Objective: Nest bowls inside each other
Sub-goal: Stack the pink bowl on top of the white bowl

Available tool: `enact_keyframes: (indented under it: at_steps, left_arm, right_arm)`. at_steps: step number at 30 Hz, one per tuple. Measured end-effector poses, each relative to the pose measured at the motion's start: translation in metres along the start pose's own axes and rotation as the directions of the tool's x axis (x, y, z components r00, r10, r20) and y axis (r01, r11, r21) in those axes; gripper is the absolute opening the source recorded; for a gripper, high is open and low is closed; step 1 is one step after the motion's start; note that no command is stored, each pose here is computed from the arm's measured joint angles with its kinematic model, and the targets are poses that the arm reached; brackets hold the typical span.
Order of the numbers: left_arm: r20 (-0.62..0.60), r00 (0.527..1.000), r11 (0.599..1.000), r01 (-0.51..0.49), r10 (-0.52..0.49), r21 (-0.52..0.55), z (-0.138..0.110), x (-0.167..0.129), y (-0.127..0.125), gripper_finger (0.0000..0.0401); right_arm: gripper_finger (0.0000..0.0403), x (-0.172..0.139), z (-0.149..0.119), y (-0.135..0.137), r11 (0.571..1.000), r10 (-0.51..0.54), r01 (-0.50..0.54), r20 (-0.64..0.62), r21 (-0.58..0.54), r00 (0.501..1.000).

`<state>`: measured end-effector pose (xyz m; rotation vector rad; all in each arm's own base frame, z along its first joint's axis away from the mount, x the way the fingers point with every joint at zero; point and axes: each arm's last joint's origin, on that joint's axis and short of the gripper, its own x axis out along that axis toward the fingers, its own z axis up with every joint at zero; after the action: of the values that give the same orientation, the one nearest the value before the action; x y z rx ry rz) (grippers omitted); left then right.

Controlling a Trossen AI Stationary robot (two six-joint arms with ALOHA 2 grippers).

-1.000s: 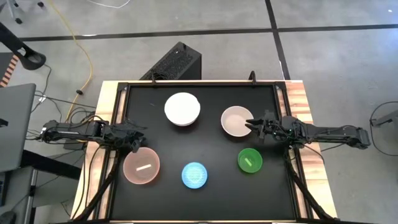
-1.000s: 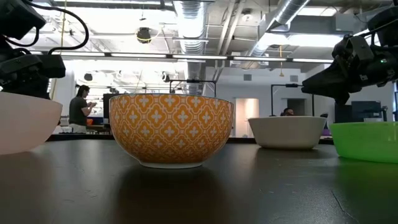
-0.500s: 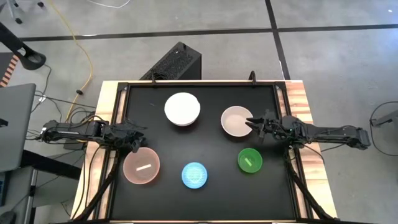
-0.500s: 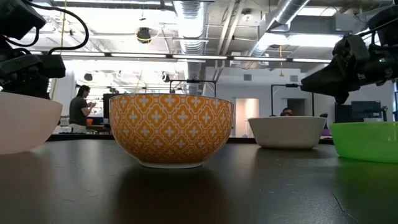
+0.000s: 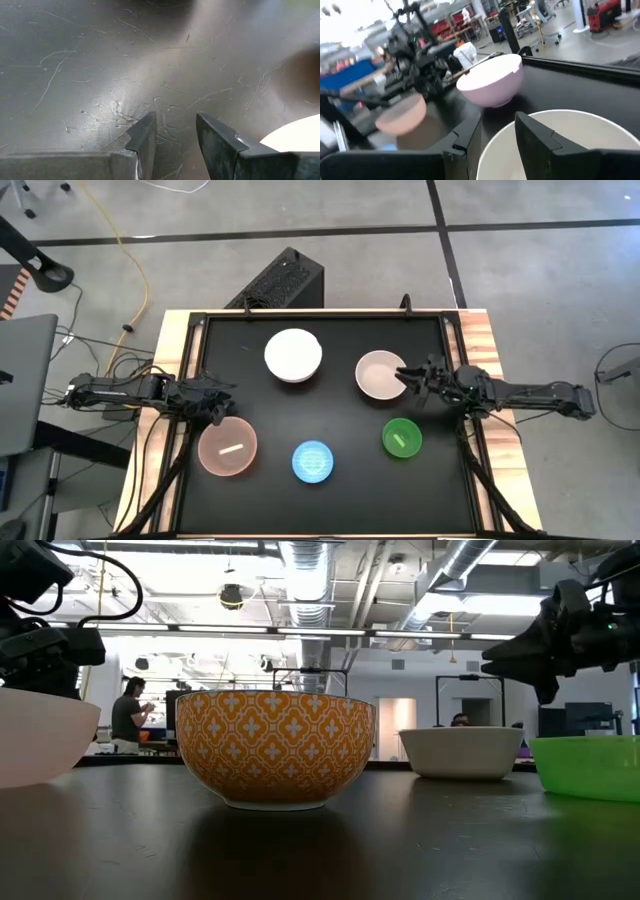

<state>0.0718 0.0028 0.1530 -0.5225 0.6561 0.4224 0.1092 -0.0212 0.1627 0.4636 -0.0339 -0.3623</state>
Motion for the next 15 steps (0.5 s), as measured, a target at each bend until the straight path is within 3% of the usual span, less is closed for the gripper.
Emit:
enact_keyframes:
  at_steps: [4, 10, 15]
  left_arm:
    - [0.0, 1.0, 1.0, 0.0, 0.0, 0.0, 0.0, 0.0, 0.0, 0.0128]
    - [-0.001, 1.0, 1.0, 0.001, -0.001, 0.0, 0.0, 0.0, 0.0, 0.0128]
    - [-0.001, 1.0, 1.0, 0.001, -0.001, 0.0, 0.0, 0.0, 0.0, 0.0128]
  right_arm:
    - [0.0139, 0.0, 0.008, 0.001, 0.993, -0.011, 0.003, 0.07, 0.115, 0.997]
    - [0.0147, 0.014, 0.013, 0.018, 0.993, 0.092, -0.092, -0.003, -0.078, 0.996]
    - [0.0155, 0.041, 0.033, 0.051, 0.978, 0.178, -0.17, 0.053, -0.124, 0.983]
